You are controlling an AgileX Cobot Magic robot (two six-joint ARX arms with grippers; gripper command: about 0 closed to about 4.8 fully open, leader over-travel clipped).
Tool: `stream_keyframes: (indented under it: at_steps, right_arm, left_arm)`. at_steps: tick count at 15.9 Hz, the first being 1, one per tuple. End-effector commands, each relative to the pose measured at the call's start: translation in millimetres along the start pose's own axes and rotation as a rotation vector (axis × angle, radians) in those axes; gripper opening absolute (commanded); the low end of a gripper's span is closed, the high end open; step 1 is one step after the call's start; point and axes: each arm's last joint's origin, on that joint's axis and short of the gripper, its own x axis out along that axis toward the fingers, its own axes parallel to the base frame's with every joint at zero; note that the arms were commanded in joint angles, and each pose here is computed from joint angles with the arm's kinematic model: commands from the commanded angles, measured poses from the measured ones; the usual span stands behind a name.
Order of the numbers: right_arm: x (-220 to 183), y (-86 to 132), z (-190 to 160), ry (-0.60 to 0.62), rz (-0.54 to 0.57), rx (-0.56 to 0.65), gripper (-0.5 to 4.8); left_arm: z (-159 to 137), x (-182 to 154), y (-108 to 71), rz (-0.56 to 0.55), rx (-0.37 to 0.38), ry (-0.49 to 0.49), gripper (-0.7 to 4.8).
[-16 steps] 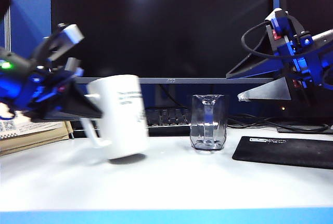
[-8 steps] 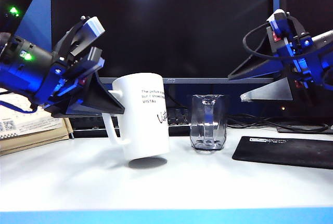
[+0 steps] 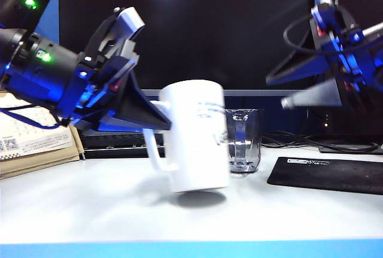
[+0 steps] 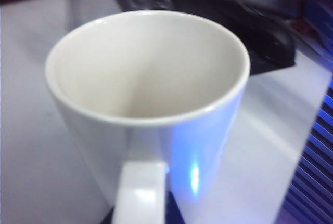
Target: Swap the positions of the transparent plastic cup and the white ceramic cup.
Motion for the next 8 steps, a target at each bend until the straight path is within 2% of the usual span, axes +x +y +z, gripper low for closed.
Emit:
stream_keyframes:
  at_steps: [1, 5, 8]
  right_arm:
    - [1, 0, 2, -0.010, 0.005, -0.019, 2.71]
    - [20, -18, 3, 0.036, -0.004, 0.011, 2.71]
    - [32, -25, 9, 0.064, 0.039, 0.022, 2.72]
  left_arm:
    - [7, 1, -3.1, 0.004, 0.021, -0.042, -0.06]
    - [5, 2, -7.4, -0.014, 0.013, -0.023, -0.06]
    - [4, 3, -9.5, -0.018, 0.003, -0.012, -0.06]
